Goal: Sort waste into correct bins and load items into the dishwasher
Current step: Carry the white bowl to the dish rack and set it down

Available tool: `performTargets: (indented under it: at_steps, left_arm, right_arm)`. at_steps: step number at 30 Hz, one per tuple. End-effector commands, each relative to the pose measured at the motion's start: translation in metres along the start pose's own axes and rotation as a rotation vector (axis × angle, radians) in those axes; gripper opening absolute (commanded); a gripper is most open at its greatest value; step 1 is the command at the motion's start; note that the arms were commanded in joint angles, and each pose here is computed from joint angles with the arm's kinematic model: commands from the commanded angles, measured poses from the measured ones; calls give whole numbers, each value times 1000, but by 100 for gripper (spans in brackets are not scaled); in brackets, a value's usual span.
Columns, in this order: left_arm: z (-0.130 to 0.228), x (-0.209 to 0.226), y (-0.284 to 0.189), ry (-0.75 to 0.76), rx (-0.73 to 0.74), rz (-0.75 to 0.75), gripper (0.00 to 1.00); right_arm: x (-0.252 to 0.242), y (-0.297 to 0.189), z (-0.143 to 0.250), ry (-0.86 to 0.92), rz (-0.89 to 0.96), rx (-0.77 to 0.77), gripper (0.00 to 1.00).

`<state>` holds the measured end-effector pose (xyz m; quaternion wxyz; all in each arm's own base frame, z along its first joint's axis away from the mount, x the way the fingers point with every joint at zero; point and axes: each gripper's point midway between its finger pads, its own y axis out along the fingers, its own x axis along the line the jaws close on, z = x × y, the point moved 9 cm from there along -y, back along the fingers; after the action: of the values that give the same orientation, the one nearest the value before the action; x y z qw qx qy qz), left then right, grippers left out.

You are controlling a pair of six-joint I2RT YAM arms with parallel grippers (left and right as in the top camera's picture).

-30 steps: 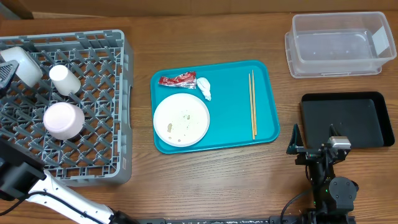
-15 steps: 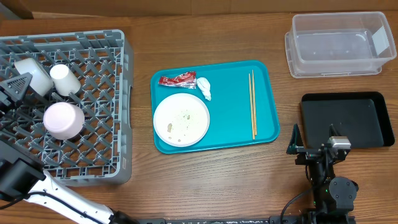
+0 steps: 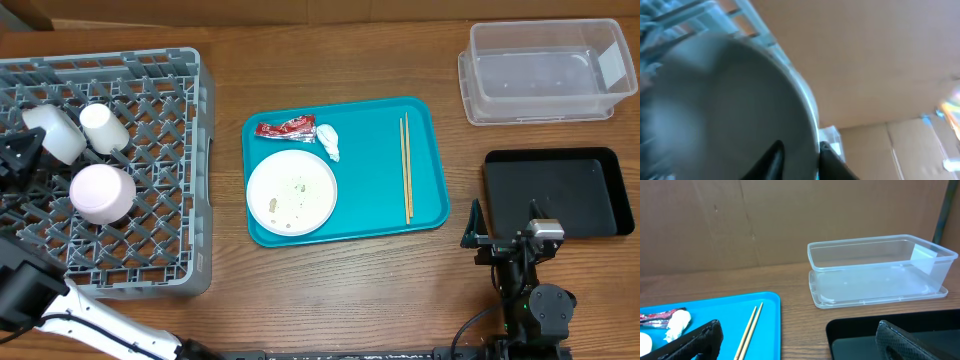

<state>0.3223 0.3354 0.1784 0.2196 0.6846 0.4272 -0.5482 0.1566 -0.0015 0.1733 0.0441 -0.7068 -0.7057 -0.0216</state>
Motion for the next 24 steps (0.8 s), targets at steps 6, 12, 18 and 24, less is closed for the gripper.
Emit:
performTargets:
  at_steps: [6, 12, 18, 24]
  left_arm:
    - [-10, 7, -37, -122, 70, -618, 63]
    - [-27, -39, -65, -155, 13, -919, 86]
    - [-36, -110, -69, -65, -76, -930, 80]
    - [-27, -154, -38, 67, -26, -922, 19]
  right_arm:
    - [-1, 0, 1, 4, 8, -8, 100]
    - [-1, 0, 1, 4, 8, -8, 100]
    - [-1, 0, 1, 4, 8, -8, 100]
    - [-1, 0, 1, 4, 8, -8, 100]
